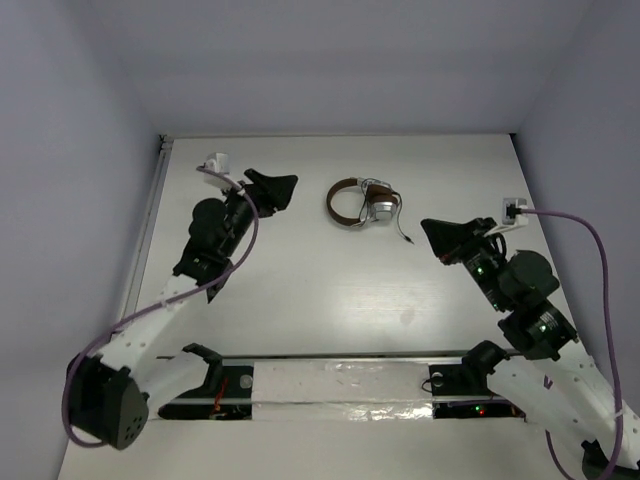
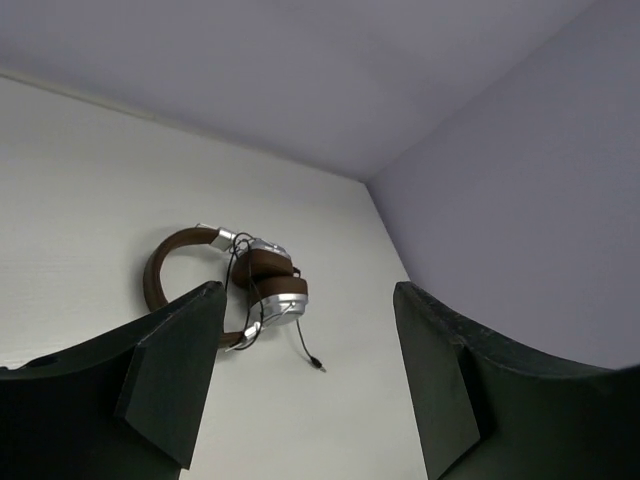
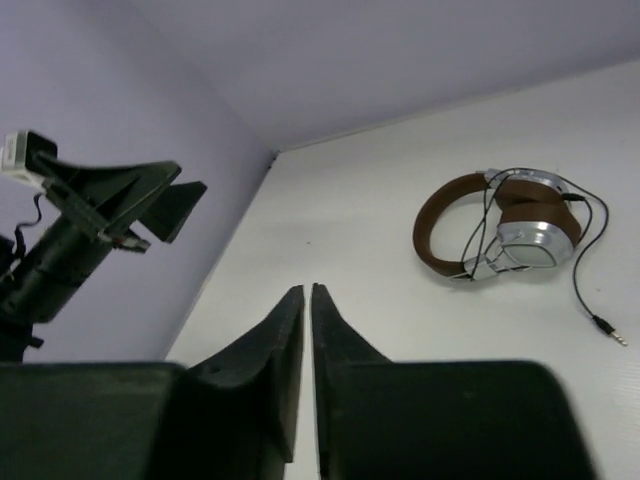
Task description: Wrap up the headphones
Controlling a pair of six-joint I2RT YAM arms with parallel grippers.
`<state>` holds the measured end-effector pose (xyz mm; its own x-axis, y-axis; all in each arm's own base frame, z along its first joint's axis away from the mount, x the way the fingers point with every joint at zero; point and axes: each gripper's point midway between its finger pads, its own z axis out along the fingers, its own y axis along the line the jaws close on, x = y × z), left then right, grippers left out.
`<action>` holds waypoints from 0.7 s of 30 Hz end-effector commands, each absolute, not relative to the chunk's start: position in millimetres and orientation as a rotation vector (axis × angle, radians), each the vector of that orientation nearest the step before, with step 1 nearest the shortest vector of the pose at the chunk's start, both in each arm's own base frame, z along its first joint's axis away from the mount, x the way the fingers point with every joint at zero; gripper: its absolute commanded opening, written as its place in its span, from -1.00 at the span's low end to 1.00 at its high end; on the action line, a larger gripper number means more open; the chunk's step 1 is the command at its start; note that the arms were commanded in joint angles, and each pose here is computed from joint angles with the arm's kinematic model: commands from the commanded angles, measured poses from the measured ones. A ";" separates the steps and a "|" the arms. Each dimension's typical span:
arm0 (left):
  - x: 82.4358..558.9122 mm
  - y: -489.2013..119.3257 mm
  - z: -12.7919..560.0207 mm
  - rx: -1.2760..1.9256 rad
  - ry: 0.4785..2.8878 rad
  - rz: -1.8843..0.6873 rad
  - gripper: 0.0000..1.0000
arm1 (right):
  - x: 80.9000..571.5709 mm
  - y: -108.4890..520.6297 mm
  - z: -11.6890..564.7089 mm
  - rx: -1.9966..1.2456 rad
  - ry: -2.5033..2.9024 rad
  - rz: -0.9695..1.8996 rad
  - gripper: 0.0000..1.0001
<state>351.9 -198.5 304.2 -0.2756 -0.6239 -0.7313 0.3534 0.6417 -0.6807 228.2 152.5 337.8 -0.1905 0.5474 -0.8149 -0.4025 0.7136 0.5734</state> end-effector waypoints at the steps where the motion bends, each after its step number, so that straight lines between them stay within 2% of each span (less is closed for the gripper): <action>1: 325.8 -178.5 310.5 -0.253 1.543 -0.937 0.32 | 212.5 146.9 367.1 0.087 1.470 0.884 -0.62; 2: 318.9 -173.5 312.4 -0.247 1.533 -0.923 0.35 | 206.8 141.0 374.2 0.095 1.439 0.887 -0.29; 4: 296.7 -160.7 318.6 -0.239 1.509 -0.909 0.37 | 204.9 129.9 377.3 0.135 1.416 0.862 0.04; 5: 291.7 -155.3 316.5 -0.248 1.514 -0.890 0.38 | 200.1 122.5 382.2 0.156 1.387 0.861 0.72; 6: 282.0 -144.3 316.6 -0.268 1.513 -0.858 0.39 | 199.6 117.4 381.4 0.178 1.382 0.847 0.99; 15: 244.3 -106.5 336.7 -0.312 1.465 -0.761 0.52 | 199.6 77.6 372.3 0.391 1.303 0.779 0.99; 21: 236.9 -107.7 351.3 -0.262 1.411 -0.779 0.44 | 201.3 91.7 376.8 0.350 1.294 0.838 0.99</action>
